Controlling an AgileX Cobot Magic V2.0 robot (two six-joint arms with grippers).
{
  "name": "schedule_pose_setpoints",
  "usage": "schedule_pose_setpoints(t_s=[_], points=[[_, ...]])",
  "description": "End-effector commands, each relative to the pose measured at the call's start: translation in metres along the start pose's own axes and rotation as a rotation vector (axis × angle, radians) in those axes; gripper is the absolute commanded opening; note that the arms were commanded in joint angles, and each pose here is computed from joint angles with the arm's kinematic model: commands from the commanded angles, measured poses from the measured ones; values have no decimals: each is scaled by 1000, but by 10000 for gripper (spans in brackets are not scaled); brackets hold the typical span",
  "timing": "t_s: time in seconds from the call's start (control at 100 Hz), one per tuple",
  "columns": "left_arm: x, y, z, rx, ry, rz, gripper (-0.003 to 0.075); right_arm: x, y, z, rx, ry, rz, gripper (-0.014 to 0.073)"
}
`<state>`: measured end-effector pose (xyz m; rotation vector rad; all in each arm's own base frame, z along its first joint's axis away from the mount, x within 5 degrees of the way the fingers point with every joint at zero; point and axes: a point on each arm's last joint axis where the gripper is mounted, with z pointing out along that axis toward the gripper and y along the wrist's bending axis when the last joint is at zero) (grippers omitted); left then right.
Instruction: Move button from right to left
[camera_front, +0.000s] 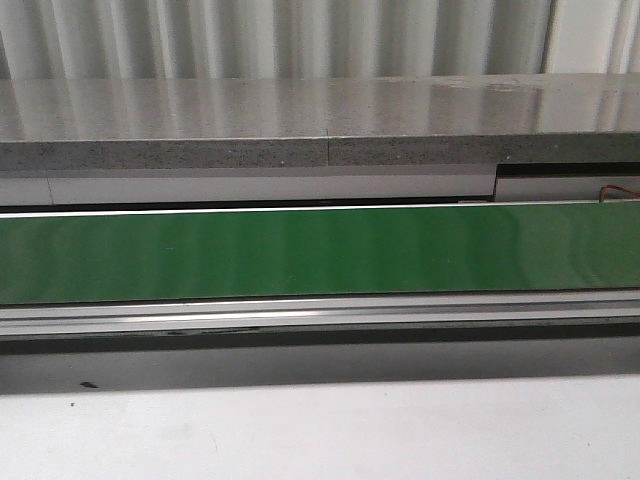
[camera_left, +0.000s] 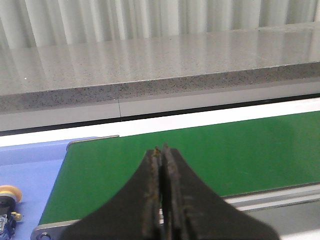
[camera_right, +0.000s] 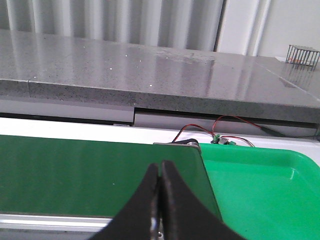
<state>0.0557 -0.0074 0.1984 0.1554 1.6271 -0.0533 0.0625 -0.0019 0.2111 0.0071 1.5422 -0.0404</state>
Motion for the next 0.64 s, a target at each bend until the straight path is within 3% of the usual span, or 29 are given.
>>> schedule_pose_setpoints(t_s=[0.0, 0.63], points=[[3, 0, 0, -8, -81, -14, -20, -5, 0, -6, 6, -99, -14, -66], [3, 0, 0, -8, -79, -14, -20, -3, 0, -9, 11, -93, -19, -66]])
